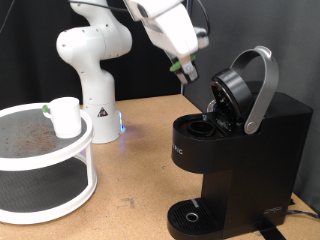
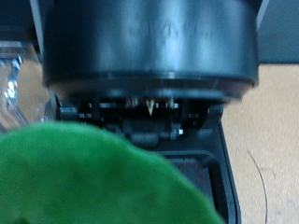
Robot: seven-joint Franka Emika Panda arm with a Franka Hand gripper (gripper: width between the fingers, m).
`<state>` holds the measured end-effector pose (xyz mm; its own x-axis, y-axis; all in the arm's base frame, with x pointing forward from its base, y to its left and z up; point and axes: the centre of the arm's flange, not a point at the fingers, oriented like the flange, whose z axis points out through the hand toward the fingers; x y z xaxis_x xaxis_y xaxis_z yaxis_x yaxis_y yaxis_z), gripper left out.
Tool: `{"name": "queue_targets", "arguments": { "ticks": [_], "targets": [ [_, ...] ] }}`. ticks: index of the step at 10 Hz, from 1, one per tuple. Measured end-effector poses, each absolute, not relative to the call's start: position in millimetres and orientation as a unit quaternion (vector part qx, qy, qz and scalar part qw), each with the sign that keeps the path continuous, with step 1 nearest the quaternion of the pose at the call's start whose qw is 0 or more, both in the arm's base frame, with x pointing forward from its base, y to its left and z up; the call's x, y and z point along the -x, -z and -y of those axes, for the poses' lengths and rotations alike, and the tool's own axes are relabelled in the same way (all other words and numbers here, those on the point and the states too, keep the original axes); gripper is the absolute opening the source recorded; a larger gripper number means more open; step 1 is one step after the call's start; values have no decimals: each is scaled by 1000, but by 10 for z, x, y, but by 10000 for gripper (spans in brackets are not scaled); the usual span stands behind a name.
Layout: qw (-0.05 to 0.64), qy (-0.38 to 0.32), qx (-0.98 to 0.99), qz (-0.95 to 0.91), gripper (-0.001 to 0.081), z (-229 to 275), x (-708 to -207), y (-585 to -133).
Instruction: Make a cup of coffee with the keurig machine
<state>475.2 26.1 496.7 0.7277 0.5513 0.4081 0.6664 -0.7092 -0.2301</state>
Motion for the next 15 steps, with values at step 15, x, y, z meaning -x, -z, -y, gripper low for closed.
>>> {"name": "queue_targets", "arguments": {
  "ticks": [15],
  "targets": [
    [143, 127, 916, 352, 469, -642, -4966, -4121]
  ]
}}
